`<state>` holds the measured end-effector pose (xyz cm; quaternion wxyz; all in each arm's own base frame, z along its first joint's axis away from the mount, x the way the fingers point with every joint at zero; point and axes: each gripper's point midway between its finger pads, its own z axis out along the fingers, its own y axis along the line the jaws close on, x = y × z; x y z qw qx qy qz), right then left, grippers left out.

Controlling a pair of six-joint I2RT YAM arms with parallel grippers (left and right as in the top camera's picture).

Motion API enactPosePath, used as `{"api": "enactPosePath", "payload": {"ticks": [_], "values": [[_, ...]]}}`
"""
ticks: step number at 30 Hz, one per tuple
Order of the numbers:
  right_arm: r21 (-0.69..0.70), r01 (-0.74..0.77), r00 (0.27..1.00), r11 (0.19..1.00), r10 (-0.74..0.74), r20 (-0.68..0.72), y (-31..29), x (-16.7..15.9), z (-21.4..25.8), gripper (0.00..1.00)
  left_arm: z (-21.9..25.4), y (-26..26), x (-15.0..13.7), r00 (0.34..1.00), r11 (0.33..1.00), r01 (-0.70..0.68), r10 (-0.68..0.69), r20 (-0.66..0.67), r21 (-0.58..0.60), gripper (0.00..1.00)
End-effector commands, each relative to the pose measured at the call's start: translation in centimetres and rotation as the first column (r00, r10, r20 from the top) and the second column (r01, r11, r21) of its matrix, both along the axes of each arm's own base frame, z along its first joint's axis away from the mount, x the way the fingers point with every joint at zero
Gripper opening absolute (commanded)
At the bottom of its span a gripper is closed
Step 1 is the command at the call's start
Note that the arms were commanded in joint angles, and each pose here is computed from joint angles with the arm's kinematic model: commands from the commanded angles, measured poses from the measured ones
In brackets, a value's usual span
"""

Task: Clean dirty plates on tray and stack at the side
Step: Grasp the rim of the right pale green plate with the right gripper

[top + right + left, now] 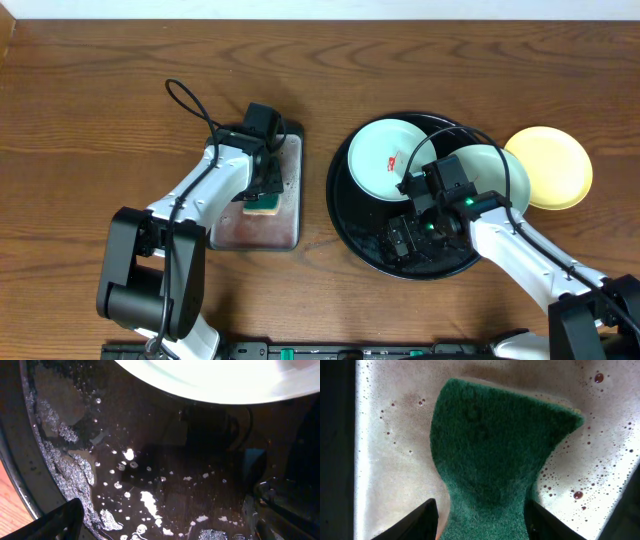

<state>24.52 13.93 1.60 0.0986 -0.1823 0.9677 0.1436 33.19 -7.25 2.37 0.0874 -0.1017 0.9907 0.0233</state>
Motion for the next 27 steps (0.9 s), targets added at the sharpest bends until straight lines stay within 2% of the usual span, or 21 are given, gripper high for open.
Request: {"api": "enactPosePath", "payload": {"ticks": [1, 23, 24, 26, 27], "values": [[-0.009, 0.017, 1.000, 1.000, -0.017, -0.014, 0.1, -0.2, -0.4, 0.99, -0.3, 0.3, -0.3, 1.000, 1.000, -0.003, 0.003, -0.014, 0.009, 0.56], [-0.009, 0.017, 1.000, 1.000, -0.017, -0.014, 0.1, -0.2, -0.4, 0.99, -0.1, 0.0, 0.9, 0.999, 1.000, -0.003, 0.003, 0.037, -0.006, 0.57], [-0.009, 0.017, 1.000, 1.000, -0.017, -0.014, 0.1, -0.2, -0.4, 0.99, -0.1, 0.0, 1.0, 0.999, 1.000, -0.003, 0.003, 0.037, -0.006, 0.67], [-0.009, 0.017, 1.000, 1.000, -0.017, -0.014, 0.1, -0.2, -0.4, 0.99, -0.1, 0.0, 0.9, 0.999, 1.000, -0.003, 0.003, 0.037, -0.006, 0.80], [-0.009, 0.017, 1.000, 1.000, -0.017, -0.014, 0.1, -0.2, -0.4, 0.99, -0.1, 0.0, 0.9, 0.999, 1.000, -0.003, 0.003, 0.037, -0.006, 0.81]]}}
